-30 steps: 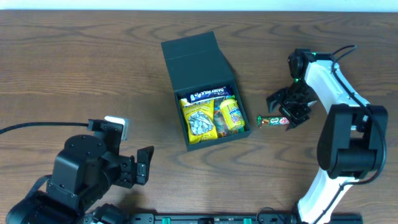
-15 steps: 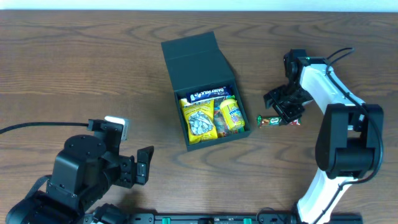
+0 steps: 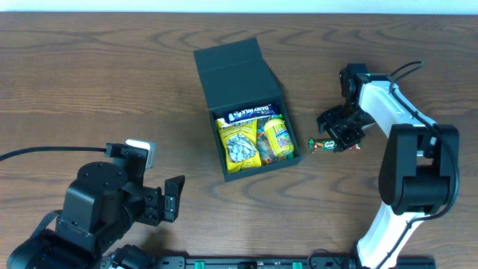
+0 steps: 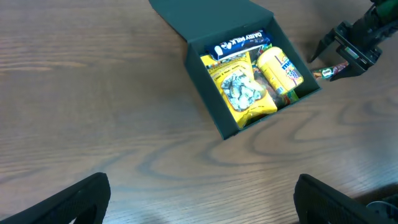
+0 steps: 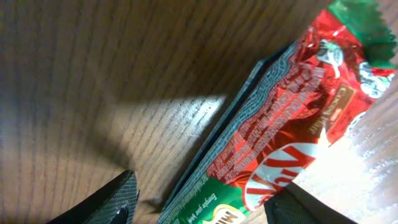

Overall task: Pack container
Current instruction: 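Grasp the red KitKat bar with the right gripper, then lift the KitKat bar and carry it over the box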

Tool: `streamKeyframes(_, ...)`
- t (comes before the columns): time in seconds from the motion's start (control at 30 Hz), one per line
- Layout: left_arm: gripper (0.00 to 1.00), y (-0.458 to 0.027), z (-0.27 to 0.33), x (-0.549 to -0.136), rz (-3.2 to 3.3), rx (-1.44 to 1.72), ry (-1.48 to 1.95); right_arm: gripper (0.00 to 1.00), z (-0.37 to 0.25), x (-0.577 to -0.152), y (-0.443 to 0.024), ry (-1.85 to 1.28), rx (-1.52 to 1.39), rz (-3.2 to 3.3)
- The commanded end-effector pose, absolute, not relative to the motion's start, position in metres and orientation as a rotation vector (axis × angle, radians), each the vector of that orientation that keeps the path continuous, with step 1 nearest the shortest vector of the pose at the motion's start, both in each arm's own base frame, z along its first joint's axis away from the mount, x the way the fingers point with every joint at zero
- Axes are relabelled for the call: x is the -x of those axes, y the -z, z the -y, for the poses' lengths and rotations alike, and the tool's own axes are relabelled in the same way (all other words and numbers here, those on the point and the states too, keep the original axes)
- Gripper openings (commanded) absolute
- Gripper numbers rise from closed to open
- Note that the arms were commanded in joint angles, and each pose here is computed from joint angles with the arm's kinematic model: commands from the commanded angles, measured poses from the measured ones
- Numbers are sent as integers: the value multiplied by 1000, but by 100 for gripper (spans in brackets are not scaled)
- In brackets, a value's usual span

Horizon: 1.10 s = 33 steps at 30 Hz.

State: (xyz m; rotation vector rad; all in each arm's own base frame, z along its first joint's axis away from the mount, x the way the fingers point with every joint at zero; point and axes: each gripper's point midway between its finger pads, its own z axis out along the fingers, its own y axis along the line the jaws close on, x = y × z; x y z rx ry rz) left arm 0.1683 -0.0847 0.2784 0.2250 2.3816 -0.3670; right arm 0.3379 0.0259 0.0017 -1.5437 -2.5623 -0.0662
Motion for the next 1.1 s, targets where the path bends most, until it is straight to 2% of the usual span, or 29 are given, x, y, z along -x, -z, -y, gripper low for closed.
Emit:
streamKeyframes(0.0, 95, -286, 84, -169, -2353, -244, 359, 61, -27, -335, 3, 35, 1554, 2556)
streamKeyframes(0.7, 95, -286, 84, -169, -2354, -244, 359, 20, -27, -341, 4, 57, 1546, 2585)
streamKeyframes(0.83, 95, -286, 84, -169, -2354, -244, 359, 17, -27, -348, 4, 87, 1473, 2655)
streamKeyframes(1.0, 95, -286, 84, -169, -2354, -244, 359, 3, -27, -366, -6, 150, 1319, 2789)
streamKeyframes(1.07, 95, -286, 84, -169, -2354, -244, 359, 1, -31, -379, -18, 214, 1216, 2869)
